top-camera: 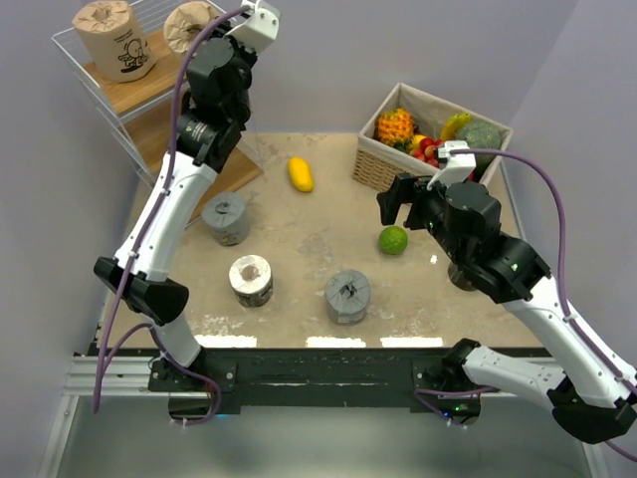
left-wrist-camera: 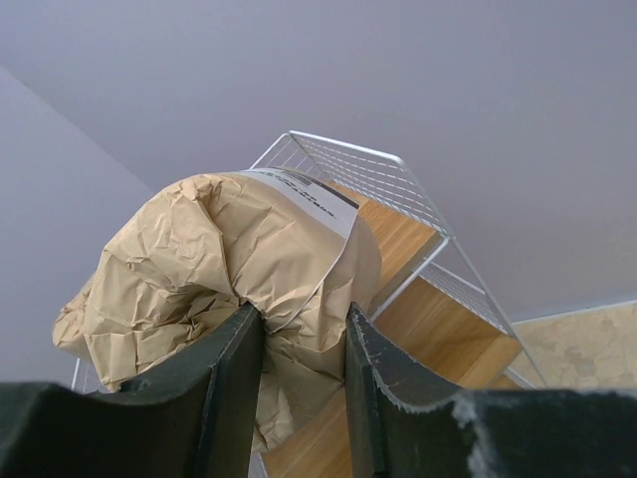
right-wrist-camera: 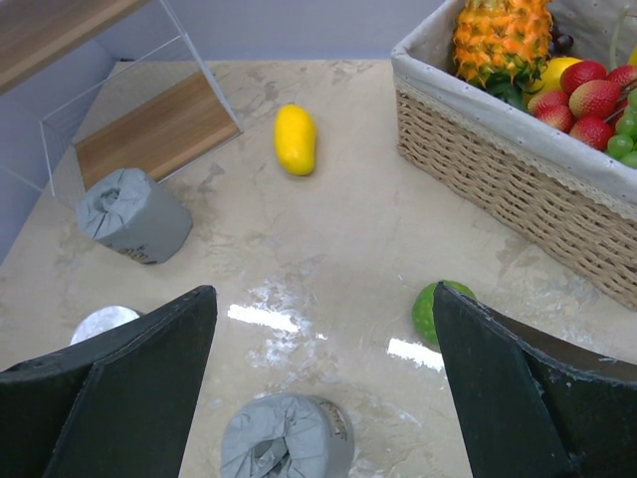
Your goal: Place and organize the paper towels onto the shelf
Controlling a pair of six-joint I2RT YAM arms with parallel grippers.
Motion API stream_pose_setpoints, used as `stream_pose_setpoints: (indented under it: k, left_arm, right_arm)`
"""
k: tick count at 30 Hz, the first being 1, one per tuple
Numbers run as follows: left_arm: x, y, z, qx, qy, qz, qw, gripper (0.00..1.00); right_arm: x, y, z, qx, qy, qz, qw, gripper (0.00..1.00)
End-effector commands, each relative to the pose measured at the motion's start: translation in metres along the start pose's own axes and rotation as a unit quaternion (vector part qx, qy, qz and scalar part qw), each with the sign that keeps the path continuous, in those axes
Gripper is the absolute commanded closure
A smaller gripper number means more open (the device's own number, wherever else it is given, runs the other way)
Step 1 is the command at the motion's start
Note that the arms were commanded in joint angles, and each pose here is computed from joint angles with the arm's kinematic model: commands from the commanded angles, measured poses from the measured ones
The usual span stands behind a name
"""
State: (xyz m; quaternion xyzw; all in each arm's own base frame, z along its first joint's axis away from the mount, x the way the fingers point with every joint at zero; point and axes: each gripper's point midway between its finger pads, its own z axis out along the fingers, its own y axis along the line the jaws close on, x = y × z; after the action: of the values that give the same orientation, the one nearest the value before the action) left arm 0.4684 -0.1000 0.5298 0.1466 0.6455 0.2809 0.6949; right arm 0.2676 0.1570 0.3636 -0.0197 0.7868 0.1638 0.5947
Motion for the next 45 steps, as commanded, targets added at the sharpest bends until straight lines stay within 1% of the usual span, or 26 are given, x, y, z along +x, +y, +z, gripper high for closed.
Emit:
stream_pose_setpoints:
  k: [1,6,12,14,19,21,23,26,31,39,45]
  left_arm:
    - [-0.021,0.035,0.005,-0.052,-0.035,-0.007,0.998,0.61]
    - [-0.003,0.033,0.019,-0.05,-0.024,0.002,0.998,0.61]
    - [0.011,0.043,0.038,-0.06,-0.023,0.014,0.998,0.59]
    - [0.011,0.048,0.043,-0.065,-0.026,0.008,0.997,0.55]
    - [0.011,0.043,0.051,-0.065,-0.034,0.004,0.997,0.48]
    - [0.014,0.044,0.055,-0.075,-0.03,0.01,0.997,0.43]
    - [0.012,0.051,0.056,-0.095,-0.033,0.013,0.995,0.39]
    - [0.0,0.057,0.055,-0.098,-0.053,-0.001,0.994,0.34]
    - [-0.016,0.066,0.051,-0.1,-0.076,-0.017,0.992,0.32]
    - [-0.017,0.059,0.048,-0.076,-0.077,-0.028,0.994,0.31]
    - [-0.016,0.053,0.037,-0.053,-0.075,-0.045,0.995,0.31]
  right_arm:
    - [-0.024,0.006,-0.011,-0.016,-0.031,0.011,0.999,0.07]
    - [-0.025,0.009,-0.009,-0.021,-0.028,0.012,0.999,0.07]
    - [-0.03,0.011,-0.011,-0.025,-0.032,0.015,0.999,0.07]
    - [-0.031,0.012,-0.011,-0.026,-0.033,0.016,0.999,0.07]
    - [-0.035,0.014,-0.01,-0.026,-0.035,0.013,0.999,0.07]
    - [-0.035,0.014,-0.008,-0.028,-0.034,0.014,0.999,0.07]
    - [-0.034,0.016,-0.007,-0.031,-0.032,0.014,0.999,0.07]
    - [-0.033,0.017,-0.006,-0.031,-0.028,0.01,0.999,0.07]
    - [-0.036,0.017,-0.006,-0.03,-0.032,0.009,0.999,0.07]
    - [-0.039,0.018,-0.007,-0.033,-0.035,0.011,0.999,0.07]
    - [-0.037,0.022,-0.005,-0.04,-0.033,0.014,0.999,0.07]
